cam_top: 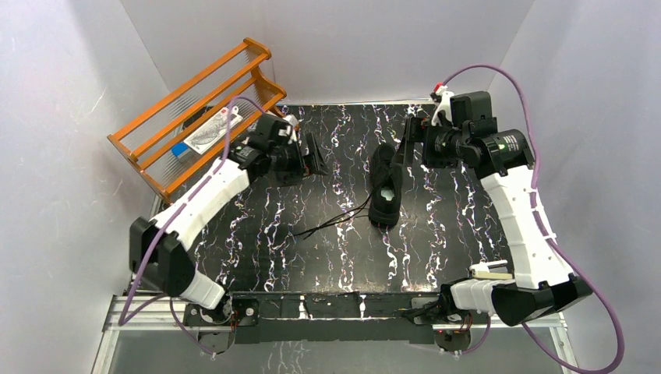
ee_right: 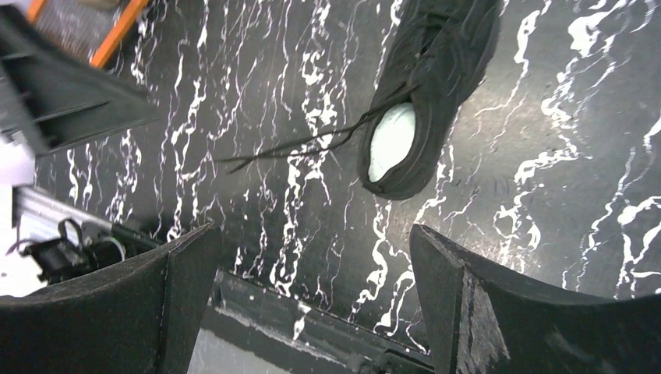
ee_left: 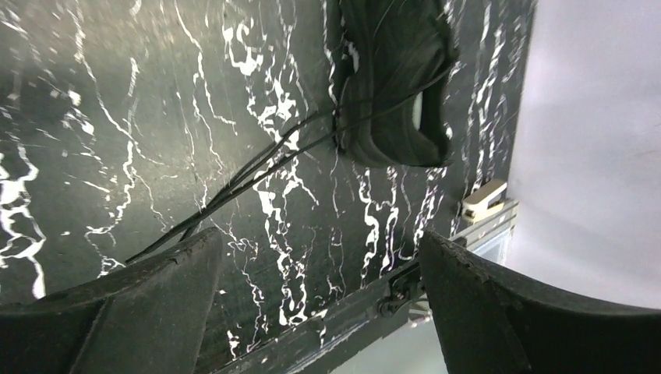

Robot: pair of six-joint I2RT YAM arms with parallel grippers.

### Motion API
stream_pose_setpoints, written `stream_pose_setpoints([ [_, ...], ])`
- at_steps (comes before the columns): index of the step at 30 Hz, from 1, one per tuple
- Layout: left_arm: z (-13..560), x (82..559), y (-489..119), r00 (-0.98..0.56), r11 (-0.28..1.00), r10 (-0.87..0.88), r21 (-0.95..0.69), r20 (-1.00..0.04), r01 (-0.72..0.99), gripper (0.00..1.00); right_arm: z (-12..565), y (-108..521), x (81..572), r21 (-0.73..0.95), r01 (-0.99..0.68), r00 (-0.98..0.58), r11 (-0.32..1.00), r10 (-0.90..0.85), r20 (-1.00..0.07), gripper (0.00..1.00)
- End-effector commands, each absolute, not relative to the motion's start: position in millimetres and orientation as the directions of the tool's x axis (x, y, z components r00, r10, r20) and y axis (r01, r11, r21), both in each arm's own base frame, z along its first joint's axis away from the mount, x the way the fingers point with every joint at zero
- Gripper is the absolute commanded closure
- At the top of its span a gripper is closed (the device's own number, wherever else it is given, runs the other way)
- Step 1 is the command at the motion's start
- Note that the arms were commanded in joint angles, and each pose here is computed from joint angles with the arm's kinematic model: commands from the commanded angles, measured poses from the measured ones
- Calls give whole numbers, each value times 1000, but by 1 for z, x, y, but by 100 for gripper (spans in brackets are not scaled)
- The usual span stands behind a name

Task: Tie the shoes

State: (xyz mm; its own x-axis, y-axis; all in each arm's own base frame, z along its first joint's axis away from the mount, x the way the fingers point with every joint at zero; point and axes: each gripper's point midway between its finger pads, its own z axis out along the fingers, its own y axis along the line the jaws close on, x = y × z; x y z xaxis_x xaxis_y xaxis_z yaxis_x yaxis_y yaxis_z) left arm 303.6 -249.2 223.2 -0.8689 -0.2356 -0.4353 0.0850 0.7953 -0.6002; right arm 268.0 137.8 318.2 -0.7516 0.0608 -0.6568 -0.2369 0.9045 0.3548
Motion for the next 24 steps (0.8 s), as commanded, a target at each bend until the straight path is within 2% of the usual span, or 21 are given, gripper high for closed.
stream_pose_setpoints([
  [1, 183, 282, -269, -952, 792, -126, -606, -279, 73, 9, 311, 159, 266, 416, -353, -767, 838, -4, -641, 1],
  [6, 139, 273, -289, -988, 781, -3, -618, -156, 95, 16, 283, 176, 264, 477, -392, -824, 787, -69, -562, 1],
  [9, 123, 273, -302, -992, 744, 44, -658, -122, 114, 17, 267, 183, 271, 496, -396, -844, 773, -92, -529, 2],
  [12, 119, 274, -320, -988, 664, 82, -732, -133, 154, 15, 255, 186, 283, 500, -381, -855, 777, -91, -510, 2],
  [14, 113, 278, -327, -984, 636, 86, -752, -155, 174, 16, 251, 191, 288, 526, -385, -859, 758, -86, -505, 7],
  [18, 94, 286, -336, -980, 601, 93, -774, -179, 198, 31, 236, 198, 291, 566, -384, -869, 730, -80, -488, 20],
  [21, 88, 293, -334, -979, 629, 75, -753, -192, 196, 37, 228, 198, 286, 584, -348, -901, 733, -90, -424, 26],
  [24, 72, 302, -313, -967, 742, 73, -634, -244, 216, 37, 231, 196, 283, 573, -344, -906, 744, -102, -411, 26],
])
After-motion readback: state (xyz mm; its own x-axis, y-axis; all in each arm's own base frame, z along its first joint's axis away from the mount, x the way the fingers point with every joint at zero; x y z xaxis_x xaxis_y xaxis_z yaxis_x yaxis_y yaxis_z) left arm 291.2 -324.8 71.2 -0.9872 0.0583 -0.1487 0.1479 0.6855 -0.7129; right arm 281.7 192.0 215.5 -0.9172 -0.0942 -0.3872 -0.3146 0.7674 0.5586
